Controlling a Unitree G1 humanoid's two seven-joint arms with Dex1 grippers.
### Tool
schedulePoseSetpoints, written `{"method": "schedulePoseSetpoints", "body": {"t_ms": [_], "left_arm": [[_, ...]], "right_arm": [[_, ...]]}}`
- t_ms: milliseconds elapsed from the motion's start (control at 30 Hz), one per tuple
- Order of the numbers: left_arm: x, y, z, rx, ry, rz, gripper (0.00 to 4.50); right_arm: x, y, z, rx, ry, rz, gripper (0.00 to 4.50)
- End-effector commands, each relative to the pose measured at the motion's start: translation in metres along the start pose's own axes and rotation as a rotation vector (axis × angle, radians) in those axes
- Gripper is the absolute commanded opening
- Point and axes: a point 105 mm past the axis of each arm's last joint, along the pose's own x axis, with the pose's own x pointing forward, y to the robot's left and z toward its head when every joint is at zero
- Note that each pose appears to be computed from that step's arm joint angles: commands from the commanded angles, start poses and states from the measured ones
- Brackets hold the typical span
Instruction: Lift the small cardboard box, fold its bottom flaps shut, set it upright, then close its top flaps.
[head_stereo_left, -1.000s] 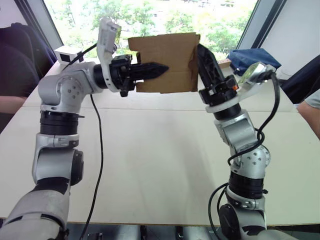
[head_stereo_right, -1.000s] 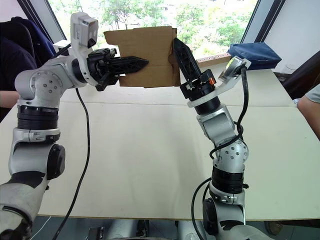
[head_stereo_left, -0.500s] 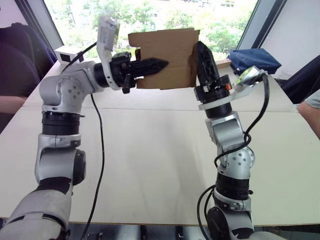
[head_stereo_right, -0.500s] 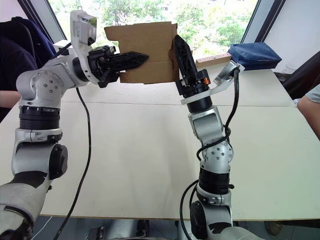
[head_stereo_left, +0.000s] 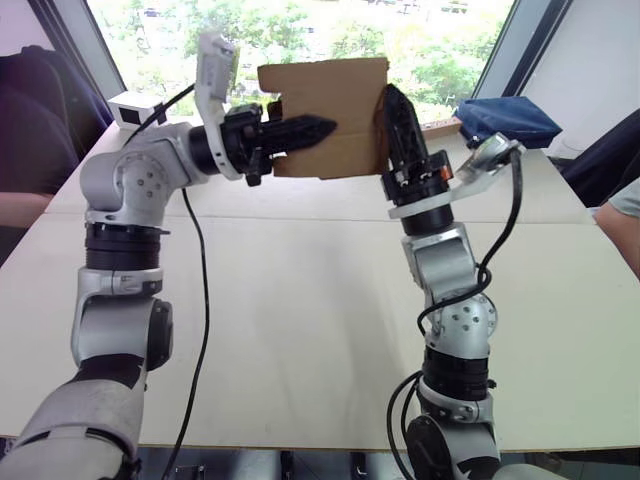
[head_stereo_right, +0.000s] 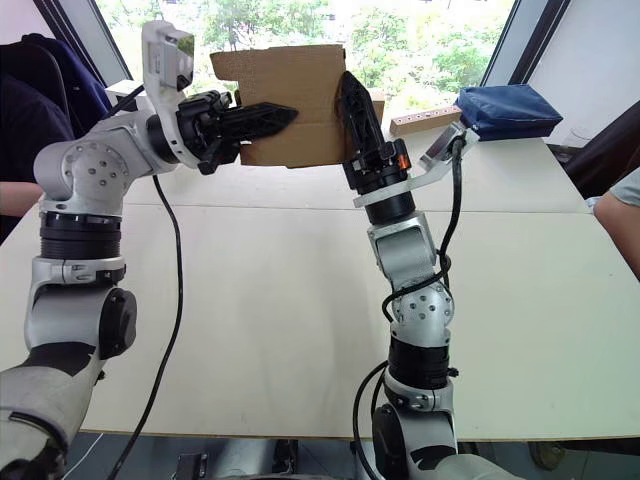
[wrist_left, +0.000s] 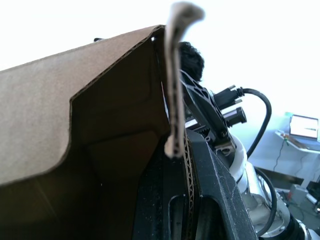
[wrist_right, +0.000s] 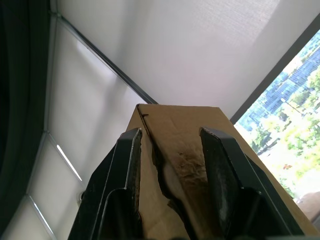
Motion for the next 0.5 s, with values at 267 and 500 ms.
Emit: {"method": "schedulePoseSetpoints", "body": {"t_ms": [267,500], "left_arm": [[0.002,-0.005,0.012,0.054,-0.018,-0.02,0.0],[0.0,-0.004,0.014,0.057,-0.021,-0.012,0.0]], "right_arm": [[0.001,0.027,-0.011,-0.076,0.096,0.103,1.87],[-0.013,0.019,0.001,-0.12,0.121,0.065,1.87]]}}
